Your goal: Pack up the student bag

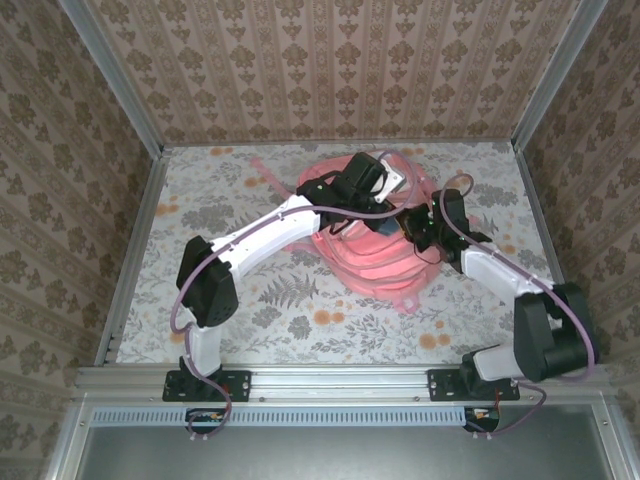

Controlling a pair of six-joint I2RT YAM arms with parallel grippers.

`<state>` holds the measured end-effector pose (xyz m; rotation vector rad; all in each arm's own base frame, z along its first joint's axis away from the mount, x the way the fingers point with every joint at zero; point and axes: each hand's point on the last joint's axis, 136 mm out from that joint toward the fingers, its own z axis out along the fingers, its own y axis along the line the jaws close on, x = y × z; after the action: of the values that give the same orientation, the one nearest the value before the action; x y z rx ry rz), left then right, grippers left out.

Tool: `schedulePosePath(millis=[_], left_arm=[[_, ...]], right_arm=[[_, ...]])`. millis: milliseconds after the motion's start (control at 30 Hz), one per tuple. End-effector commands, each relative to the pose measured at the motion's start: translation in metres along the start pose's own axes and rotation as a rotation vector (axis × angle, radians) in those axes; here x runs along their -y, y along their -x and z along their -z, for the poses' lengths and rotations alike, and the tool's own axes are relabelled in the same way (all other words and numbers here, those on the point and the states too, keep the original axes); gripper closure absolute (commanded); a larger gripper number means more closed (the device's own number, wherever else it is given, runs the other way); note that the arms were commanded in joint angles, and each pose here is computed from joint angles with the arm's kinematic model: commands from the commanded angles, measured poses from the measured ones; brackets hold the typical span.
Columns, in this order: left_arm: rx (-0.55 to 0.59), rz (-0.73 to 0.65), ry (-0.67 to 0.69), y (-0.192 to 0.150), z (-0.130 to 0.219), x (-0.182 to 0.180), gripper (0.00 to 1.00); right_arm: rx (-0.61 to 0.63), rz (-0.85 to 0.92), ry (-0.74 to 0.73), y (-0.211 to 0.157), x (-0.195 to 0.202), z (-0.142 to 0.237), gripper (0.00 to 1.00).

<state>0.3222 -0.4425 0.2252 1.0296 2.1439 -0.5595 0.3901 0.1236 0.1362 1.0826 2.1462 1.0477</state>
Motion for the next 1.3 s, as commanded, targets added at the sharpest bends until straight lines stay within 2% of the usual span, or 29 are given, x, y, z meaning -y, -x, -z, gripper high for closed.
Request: schedulePosePath(millis=[0, 100, 233, 267, 400, 633, 967, 1067, 1133, 1167, 1200, 1267], left_arm=[[0.178, 0.06, 0.004, 0.051, 0.038, -0.007, 1.0], [0.172, 0.082, 0.004, 0.049, 0.035, -0.012, 1.0], [0.16, 0.123, 0.009, 0.046, 0.034, -0.021, 1.0], [0.157, 0.13, 0.01, 0.045, 0.034, -0.023, 1.0], [0.148, 0.157, 0.007, 0.041, 0.032, -0.03, 1.0], [0.123, 0.204, -0.026, 0.032, 0.027, -0.036, 1.0], [0.094, 0.229, -0.126, 0.022, 0.014, -0.023, 1.0], [0.088, 0.236, -0.126, 0.02, 0.012, -0.024, 1.0], [0.082, 0.241, -0.133, 0.017, 0.014, -0.023, 1.0], [0.079, 0.243, -0.15, 0.015, 0.015, -0.021, 0.94], [0.074, 0.252, -0.165, 0.013, 0.017, -0.019, 0.84], [0.077, 0.281, -0.193, 0.01, 0.025, -0.019, 0.56]], right_arm=[[0.075, -0.04, 0.061, 0.018, -0.021, -0.016, 0.89], [0.052, -0.051, 0.078, 0.018, -0.025, -0.03, 0.8], [0.001, -0.046, 0.049, 0.009, -0.021, -0.029, 0.52], [0.001, -0.047, 0.033, 0.008, -0.017, -0.025, 0.48], [-0.002, -0.073, -0.024, 0.0, 0.0, -0.001, 0.45], [-0.024, -0.148, -0.027, -0.011, 0.016, 0.038, 0.47], [-0.025, -0.151, -0.003, -0.017, 0.019, 0.064, 0.78], [0.015, -0.089, -0.068, -0.013, 0.028, 0.073, 0.81], [0.067, -0.017, -0.132, -0.006, 0.037, 0.086, 0.79], [0.093, 0.023, -0.169, -0.003, 0.042, 0.094, 0.76], [0.116, 0.068, -0.193, 0.001, 0.044, 0.101, 0.73], [0.156, 0.144, -0.254, 0.008, 0.05, 0.118, 0.65]])
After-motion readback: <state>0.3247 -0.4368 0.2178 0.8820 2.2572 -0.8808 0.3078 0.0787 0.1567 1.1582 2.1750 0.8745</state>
